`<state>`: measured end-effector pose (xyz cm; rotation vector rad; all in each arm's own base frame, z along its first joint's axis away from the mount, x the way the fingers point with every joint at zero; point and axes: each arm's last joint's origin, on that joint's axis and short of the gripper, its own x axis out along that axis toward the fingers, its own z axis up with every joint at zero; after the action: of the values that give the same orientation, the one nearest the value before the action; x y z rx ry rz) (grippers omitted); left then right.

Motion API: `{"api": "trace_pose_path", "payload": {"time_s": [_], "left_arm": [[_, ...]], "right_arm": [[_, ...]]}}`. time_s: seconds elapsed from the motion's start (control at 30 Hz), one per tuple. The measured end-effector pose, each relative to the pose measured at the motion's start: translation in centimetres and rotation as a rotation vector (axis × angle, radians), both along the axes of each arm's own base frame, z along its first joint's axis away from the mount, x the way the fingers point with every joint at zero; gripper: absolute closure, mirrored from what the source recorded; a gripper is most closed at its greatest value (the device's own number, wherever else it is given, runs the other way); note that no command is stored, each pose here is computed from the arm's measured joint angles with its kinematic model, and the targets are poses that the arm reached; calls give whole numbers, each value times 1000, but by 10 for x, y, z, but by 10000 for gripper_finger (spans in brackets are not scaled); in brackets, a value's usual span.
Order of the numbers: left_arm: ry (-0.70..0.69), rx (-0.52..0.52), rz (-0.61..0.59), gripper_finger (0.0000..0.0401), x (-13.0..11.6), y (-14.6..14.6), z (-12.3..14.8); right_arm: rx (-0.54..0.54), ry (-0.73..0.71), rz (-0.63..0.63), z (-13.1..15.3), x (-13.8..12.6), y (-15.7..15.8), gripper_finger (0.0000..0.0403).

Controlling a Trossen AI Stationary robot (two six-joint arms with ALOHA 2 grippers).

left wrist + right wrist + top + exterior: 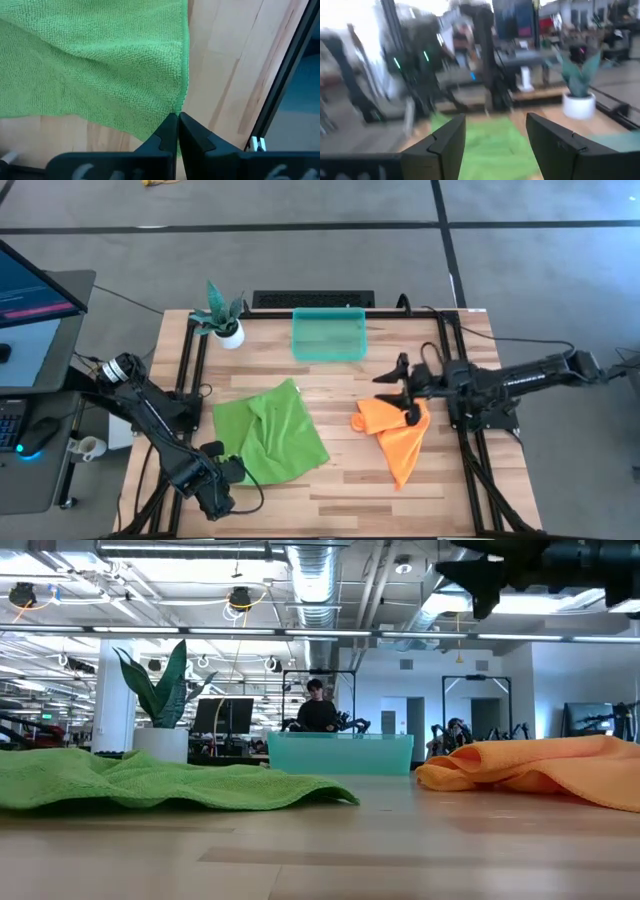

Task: Roll towel into tight, uniform cylinder
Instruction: Roll the green microfiber towel

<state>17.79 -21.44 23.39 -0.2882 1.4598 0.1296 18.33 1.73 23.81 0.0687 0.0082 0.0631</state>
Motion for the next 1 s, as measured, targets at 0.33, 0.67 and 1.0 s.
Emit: {"api": "trace_pose_path", "payload": {"time_s": [0.33, 0.67, 1.0], "left_arm": [[2, -3, 26, 401, 0, 0, 0], [6, -8, 74, 401, 0, 0, 0], [-22, 13, 79, 401, 1, 1, 0]], "right_arm": [[-129, 280, 35, -29, 39, 41, 172], [-258, 383, 163, -48, 79, 85, 172], [-302, 480, 200, -77, 119, 112, 172]]}}
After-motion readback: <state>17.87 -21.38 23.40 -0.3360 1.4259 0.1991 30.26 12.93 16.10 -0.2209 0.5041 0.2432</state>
